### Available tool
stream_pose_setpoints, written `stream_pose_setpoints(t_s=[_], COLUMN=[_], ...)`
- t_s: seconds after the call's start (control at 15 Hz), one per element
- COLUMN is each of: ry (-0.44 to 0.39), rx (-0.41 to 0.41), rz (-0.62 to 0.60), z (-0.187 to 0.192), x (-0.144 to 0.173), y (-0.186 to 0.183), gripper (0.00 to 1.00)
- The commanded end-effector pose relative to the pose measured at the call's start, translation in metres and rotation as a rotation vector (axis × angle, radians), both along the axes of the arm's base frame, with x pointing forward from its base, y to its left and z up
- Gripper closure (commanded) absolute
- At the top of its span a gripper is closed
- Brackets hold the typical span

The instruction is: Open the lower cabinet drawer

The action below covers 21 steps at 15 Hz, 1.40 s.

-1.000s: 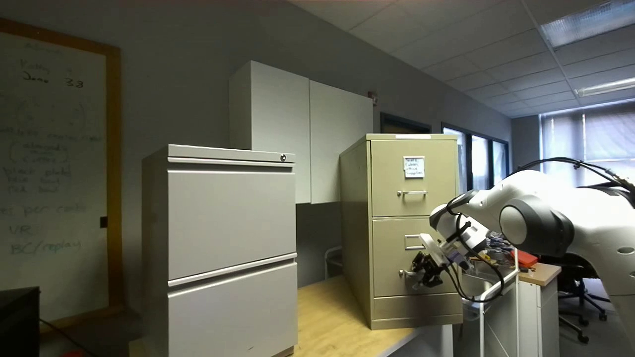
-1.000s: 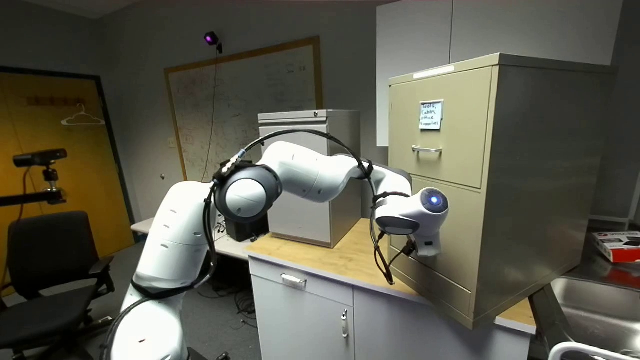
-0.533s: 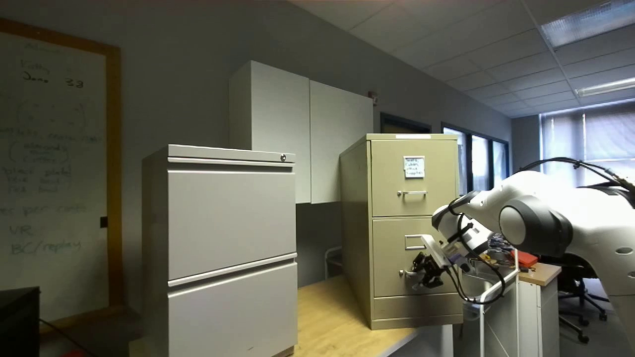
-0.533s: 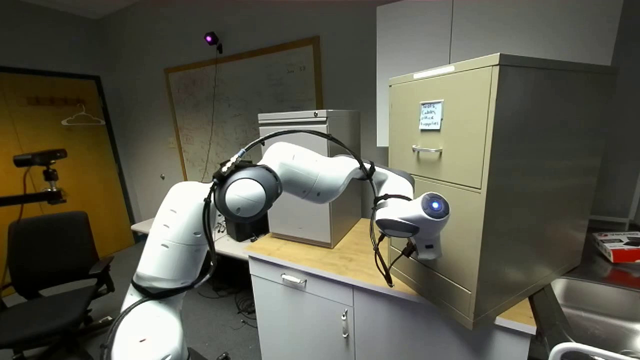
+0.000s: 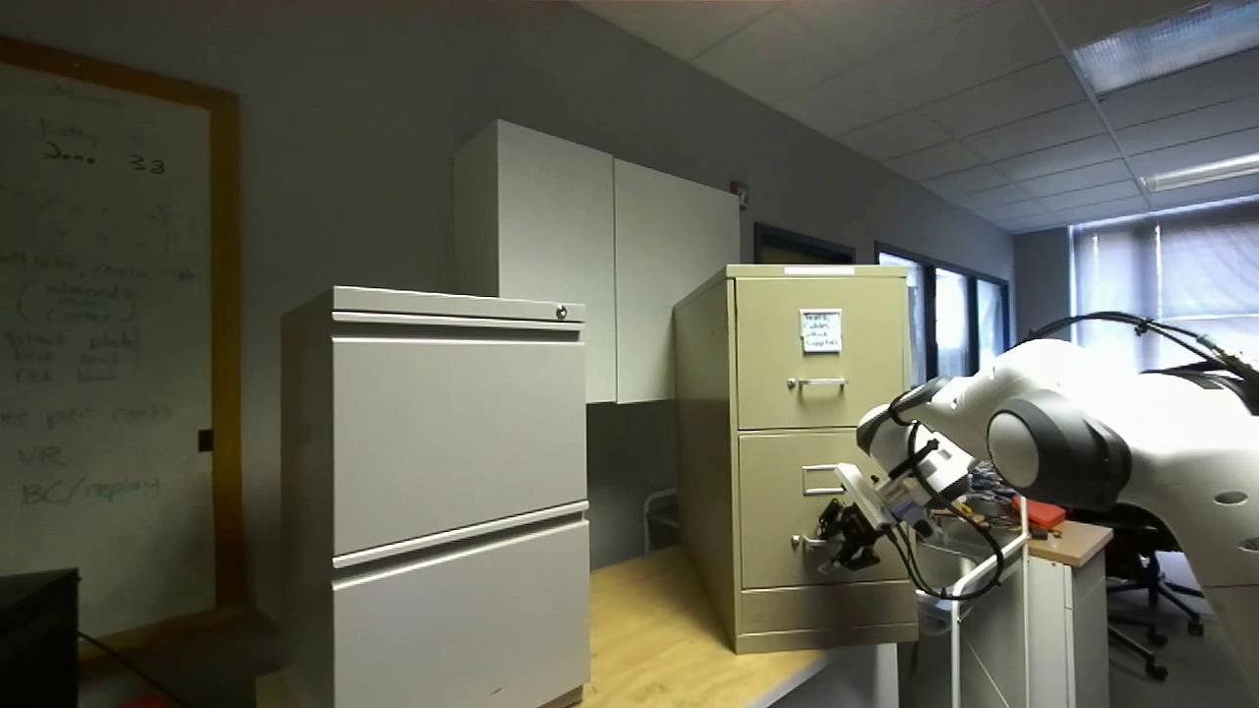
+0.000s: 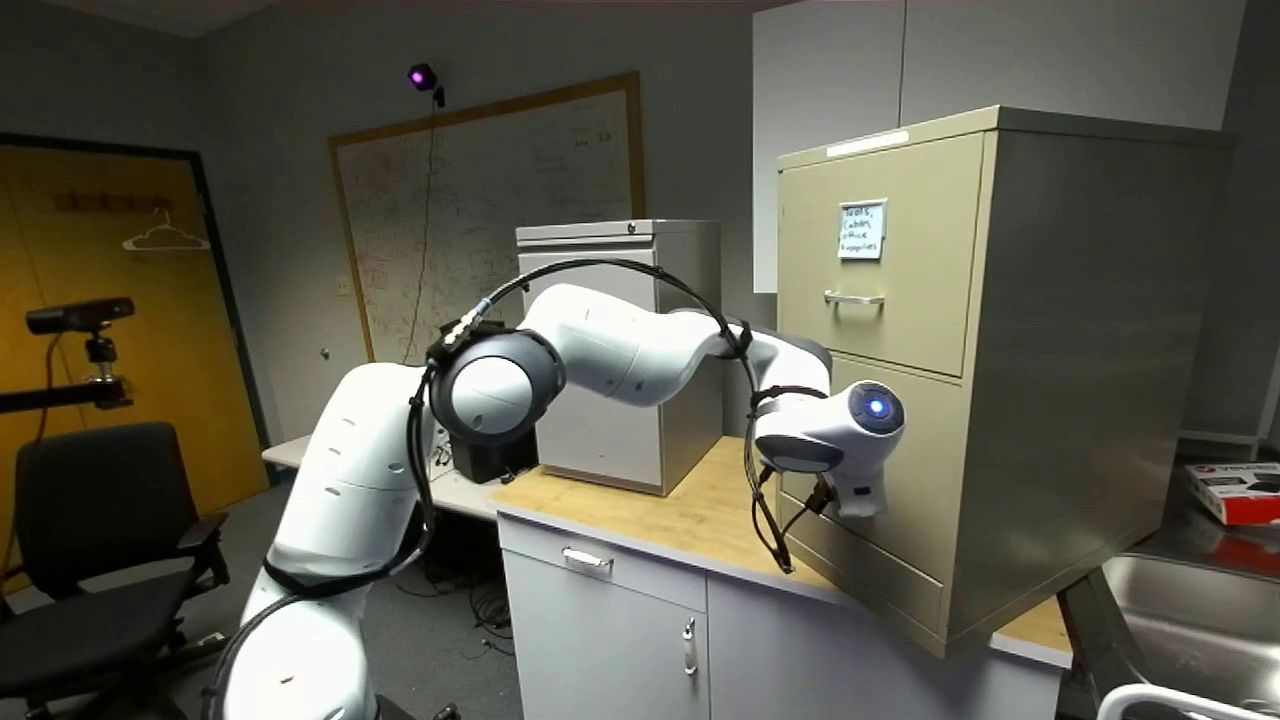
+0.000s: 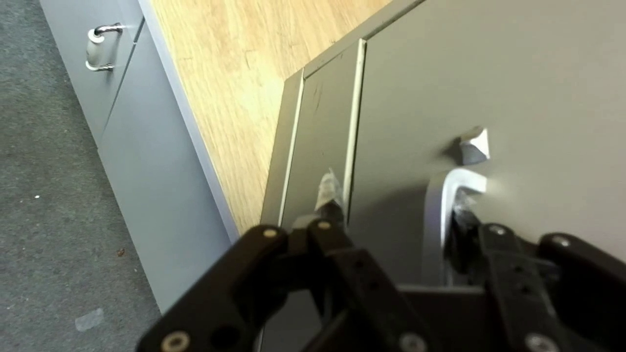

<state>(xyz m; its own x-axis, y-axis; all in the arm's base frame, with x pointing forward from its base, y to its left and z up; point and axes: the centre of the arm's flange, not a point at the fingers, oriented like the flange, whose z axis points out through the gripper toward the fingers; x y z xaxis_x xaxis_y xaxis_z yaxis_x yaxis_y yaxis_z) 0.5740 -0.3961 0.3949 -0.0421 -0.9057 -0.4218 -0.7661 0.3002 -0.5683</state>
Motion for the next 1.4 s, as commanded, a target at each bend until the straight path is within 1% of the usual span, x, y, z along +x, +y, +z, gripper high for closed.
stream_pose_setpoints(t_s=[0.0,0.13,0.27,0.4,0.47,0.53,0.6,0.8,1.0,1.33], ry=[0.046,0.035,0.026,0.037,0.060,0.090,0.115,0.155,0.146,0.102], rx=[0.079,0.086,0.092,0.086,0.065,0.025,-0.014,-0.121,-0.206,-0.269], rz=[0.117,0.116,0.114,0.113,0.112,0.109,0.110,0.119,0.125,0.121], z=[-0.022,-0.025,-0.020,0.002,0.020,0.030,0.034,0.021,0.011,-0.003], x=[-0.024,-0.024,-0.025,-0.023,-0.021,-0.021,-0.023,-0.028,-0.037,-0.045], y=[0.035,0.037,0.040,0.044,0.049,0.057,0.068,0.082,0.085,0.086], gripper=[0.74,0.74,0.74,0.74,0.74,0.74,0.74,0.74,0.74,0.74])
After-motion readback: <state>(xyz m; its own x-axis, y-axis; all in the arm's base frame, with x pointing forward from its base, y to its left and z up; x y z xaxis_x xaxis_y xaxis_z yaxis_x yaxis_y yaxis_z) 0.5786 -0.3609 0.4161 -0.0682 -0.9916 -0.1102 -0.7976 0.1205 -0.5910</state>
